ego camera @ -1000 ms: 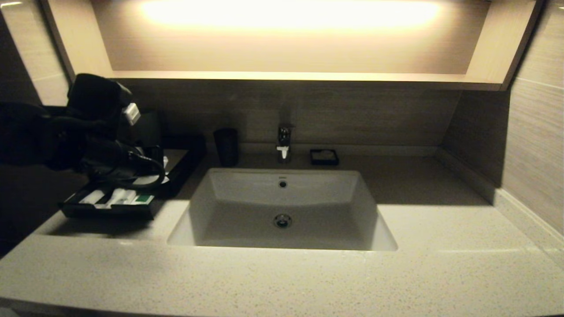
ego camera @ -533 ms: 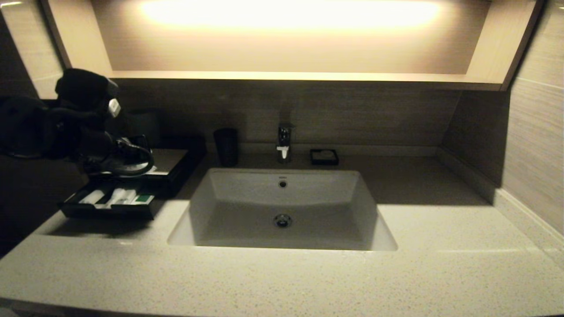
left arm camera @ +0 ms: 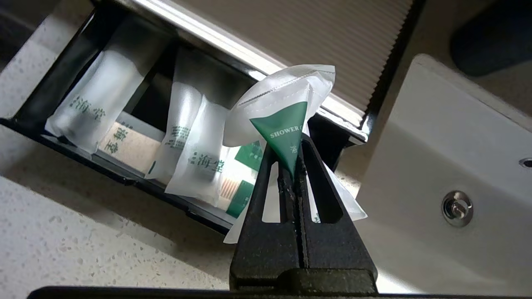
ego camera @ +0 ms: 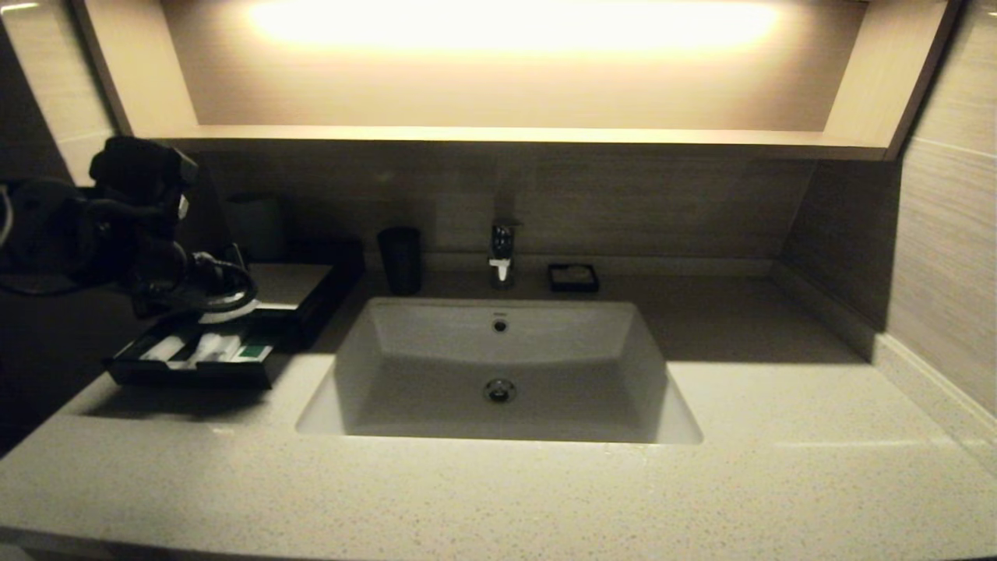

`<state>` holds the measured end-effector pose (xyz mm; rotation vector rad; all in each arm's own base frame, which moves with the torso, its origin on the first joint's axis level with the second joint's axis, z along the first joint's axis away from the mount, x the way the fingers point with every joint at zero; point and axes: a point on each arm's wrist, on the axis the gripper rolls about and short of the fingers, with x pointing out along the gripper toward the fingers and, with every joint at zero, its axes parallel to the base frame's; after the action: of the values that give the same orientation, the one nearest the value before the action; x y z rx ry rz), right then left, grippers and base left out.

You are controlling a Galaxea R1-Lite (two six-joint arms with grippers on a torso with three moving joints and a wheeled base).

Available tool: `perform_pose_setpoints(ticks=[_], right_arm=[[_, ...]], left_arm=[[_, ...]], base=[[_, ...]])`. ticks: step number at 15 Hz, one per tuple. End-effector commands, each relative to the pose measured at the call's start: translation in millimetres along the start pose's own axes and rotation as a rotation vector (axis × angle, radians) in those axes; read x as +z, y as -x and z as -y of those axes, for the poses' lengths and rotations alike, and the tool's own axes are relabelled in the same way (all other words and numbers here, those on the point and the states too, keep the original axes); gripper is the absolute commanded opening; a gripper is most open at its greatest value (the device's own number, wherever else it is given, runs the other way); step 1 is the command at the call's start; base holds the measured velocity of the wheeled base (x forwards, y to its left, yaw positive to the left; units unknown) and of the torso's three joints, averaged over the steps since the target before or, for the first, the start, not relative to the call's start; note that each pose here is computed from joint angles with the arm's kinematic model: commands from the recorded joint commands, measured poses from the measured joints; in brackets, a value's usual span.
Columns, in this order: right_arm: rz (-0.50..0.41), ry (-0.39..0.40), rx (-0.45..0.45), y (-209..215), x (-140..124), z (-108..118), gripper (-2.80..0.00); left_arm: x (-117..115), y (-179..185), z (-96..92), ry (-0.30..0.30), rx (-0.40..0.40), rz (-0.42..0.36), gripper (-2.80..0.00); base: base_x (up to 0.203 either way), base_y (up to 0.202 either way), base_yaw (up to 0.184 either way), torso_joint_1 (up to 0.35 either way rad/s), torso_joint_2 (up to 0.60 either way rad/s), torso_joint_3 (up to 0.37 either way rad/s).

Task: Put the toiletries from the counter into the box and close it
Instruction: Place the bathroom toiletry into the drawer

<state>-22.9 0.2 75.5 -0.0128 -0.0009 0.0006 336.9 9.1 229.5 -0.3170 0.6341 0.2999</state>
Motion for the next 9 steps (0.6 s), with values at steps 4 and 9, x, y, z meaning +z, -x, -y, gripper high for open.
perform_pose_setpoints(ticks=[4,9], right_arm=[[-0.002,0.001,0.001,-0.2,-0.4,0.0,-2.8],[-0.002,0.001,0.001,-0.2,-0.4,0.0,-2.8]], left_arm=[[-4.3,-9.6,-3.8,0.023,0.022,-0.029,-2.8],[-11.4,-19.2,-4.9,0.034,0.036,-0.062,-2.8]], base=[[0.0,0.0,0.0,0.0,0.0,0.0],[0.0,0.0,0.0,0.0,0.0,0.0]])
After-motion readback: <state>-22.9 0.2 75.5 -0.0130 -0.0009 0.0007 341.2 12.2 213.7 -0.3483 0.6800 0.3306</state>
